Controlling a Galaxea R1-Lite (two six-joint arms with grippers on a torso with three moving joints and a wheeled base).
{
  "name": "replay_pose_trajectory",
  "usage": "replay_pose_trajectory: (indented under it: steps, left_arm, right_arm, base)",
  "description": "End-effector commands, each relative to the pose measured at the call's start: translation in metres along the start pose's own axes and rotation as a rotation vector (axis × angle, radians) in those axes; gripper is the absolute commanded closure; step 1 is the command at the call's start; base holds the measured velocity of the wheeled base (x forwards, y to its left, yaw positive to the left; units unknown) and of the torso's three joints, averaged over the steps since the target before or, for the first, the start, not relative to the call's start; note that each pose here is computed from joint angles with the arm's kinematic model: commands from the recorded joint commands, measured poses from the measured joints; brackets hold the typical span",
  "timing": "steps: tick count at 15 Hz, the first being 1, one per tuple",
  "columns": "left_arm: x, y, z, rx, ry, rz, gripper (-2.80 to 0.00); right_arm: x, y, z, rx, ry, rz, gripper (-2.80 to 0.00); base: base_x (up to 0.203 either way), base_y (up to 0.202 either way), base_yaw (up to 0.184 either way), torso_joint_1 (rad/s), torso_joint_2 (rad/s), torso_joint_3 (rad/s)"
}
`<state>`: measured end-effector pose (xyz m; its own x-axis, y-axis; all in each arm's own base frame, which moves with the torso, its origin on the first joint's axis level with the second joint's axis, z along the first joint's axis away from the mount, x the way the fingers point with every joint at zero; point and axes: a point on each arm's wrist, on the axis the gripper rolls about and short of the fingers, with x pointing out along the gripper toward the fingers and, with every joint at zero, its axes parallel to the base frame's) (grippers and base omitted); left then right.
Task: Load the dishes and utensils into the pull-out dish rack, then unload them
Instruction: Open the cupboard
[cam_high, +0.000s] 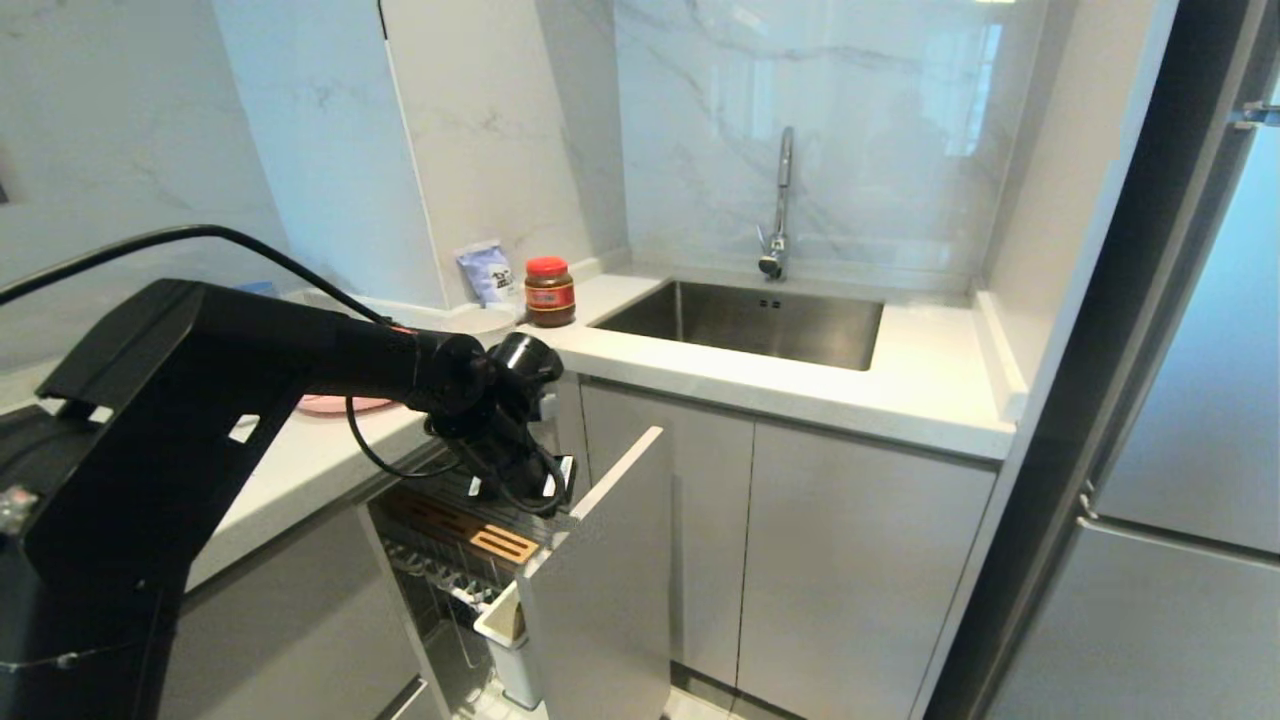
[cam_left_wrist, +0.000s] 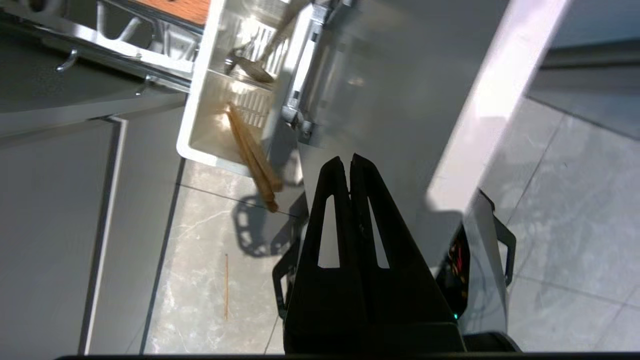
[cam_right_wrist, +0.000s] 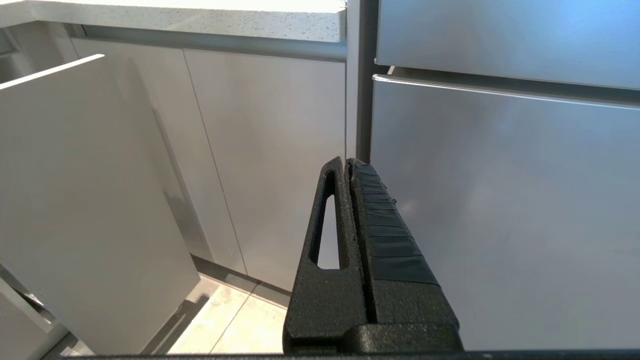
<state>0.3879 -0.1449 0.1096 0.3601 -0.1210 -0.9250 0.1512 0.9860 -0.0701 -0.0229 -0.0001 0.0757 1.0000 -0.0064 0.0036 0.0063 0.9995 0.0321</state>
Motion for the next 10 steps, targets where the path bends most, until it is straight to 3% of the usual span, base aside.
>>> replay_pose_trajectory:
  steps: [1, 10]
  left_arm:
    - [0.0, -0.008, -0.003, 0.004, 0.009, -0.008, 0.0]
    - [0.006, -0.032, -0.017, 0.036, 0.056, -0.051, 0.0]
  right_arm:
    - [0.0, 0.0, 0.0, 0.0, -0.002, 0.0, 0.0]
    - [0.0, 0.0, 0.0, 0.0, -0.003, 0.0, 0.0]
  base:
    - [0.0, 0.0, 0.0, 0.0, 0.0, 0.0]
    - [0.0, 0.0, 0.0, 0.0, 0.0, 0.0]
